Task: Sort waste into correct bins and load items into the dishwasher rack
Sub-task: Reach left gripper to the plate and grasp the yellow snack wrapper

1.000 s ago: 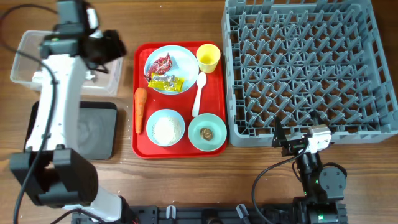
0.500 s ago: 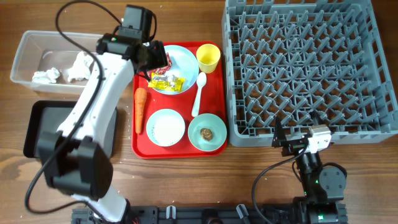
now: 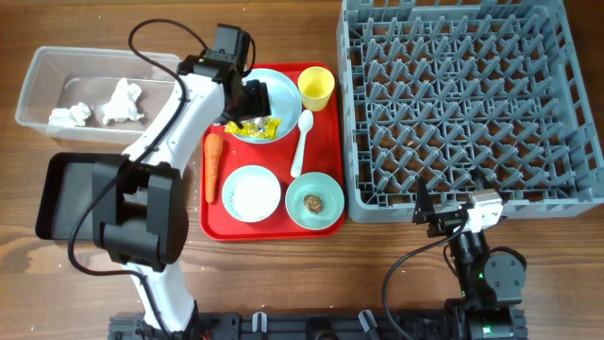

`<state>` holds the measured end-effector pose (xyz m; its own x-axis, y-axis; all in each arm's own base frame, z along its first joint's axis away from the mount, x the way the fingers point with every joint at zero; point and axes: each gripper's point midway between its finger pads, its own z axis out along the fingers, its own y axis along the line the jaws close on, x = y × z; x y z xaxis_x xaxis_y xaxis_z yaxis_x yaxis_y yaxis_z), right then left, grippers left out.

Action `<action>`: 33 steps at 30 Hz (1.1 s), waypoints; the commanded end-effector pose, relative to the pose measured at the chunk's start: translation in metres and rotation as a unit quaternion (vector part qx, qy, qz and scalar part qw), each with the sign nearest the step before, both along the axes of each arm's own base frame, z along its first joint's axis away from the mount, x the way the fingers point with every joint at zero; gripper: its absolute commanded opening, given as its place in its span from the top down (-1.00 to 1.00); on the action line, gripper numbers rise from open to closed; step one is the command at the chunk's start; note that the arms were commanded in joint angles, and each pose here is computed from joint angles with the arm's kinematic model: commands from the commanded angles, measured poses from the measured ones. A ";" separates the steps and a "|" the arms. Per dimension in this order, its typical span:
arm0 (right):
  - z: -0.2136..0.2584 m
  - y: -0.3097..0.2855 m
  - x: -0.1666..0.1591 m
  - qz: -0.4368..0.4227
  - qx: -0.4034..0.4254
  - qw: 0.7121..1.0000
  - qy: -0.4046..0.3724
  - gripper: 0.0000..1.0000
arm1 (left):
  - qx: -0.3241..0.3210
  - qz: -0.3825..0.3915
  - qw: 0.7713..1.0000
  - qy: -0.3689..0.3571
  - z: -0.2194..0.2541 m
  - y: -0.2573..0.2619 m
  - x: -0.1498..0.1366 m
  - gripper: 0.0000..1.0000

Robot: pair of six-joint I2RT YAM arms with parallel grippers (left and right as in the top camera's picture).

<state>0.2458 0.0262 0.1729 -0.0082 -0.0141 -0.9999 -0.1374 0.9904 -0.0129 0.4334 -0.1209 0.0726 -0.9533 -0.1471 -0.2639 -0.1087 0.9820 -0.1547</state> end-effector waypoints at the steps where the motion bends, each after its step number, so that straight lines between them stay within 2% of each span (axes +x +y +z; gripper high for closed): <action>1: 0.001 0.000 0.000 0.000 -0.006 1.000 -0.004 -0.99 | -0.002 -0.033 0.999 0.011 -0.005 -0.016 -0.009 -0.51; 9: 0.001 0.000 0.000 0.000 -0.006 1.000 -0.004 -1.00 | -0.003 -0.029 0.999 0.021 -0.034 -0.030 -0.025 -0.49; 12: 0.001 0.000 0.000 0.000 -0.006 1.000 -0.004 -0.99 | -0.005 -0.029 0.999 0.014 -0.045 -0.029 -0.026 -0.41; 13: 0.001 0.000 0.000 0.000 -0.006 1.000 -0.004 -0.99 | -0.006 -0.029 1.000 0.009 -0.046 -0.030 -0.025 -0.29; 17: 0.001 0.000 0.000 0.000 -0.006 1.000 -0.004 -0.99 | -0.011 -0.029 0.999 -0.007 -0.044 -0.032 -0.017 -0.25; 20: 0.001 0.000 0.000 0.000 -0.006 1.000 -0.004 -0.99 | -0.011 -0.029 0.999 -0.014 -0.044 -0.033 -0.015 -0.16; 21: 0.001 0.000 0.000 0.000 -0.006 1.000 -0.004 -0.98 | -0.006 -0.027 1.000 -0.015 -0.044 -0.031 -0.014 -0.08; 25: 0.001 0.000 0.000 0.000 -0.006 1.000 -0.004 -0.99 | 0.008 -0.022 1.000 -0.019 -0.044 -0.026 -0.012 -0.01; 26: 0.001 0.000 0.000 0.000 -0.006 1.000 -0.004 -0.99 | 0.007 -0.022 1.000 -0.019 -0.044 -0.026 -0.012 0.06; 27: 0.001 0.000 0.000 0.000 -0.006 1.000 -0.004 -0.99 | 0.008 -0.022 1.000 -0.019 -0.044 -0.026 -0.012 0.24; 28: 0.001 0.000 0.000 0.000 -0.006 1.000 -0.004 -0.99 | 0.008 -0.022 1.000 -0.018 -0.044 -0.026 -0.013 0.63; 33: 0.001 0.000 0.000 0.000 -0.006 1.000 -0.004 -0.99 | 0.007 -0.022 1.000 -0.017 -0.042 -0.025 -0.014 0.92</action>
<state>0.2458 0.0262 0.1729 -0.0082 -0.0141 -0.9999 -0.1374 0.9904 -0.0129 0.4230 -0.1502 0.0342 -0.9465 -0.1029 -0.3058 -0.0553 0.9855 -0.1603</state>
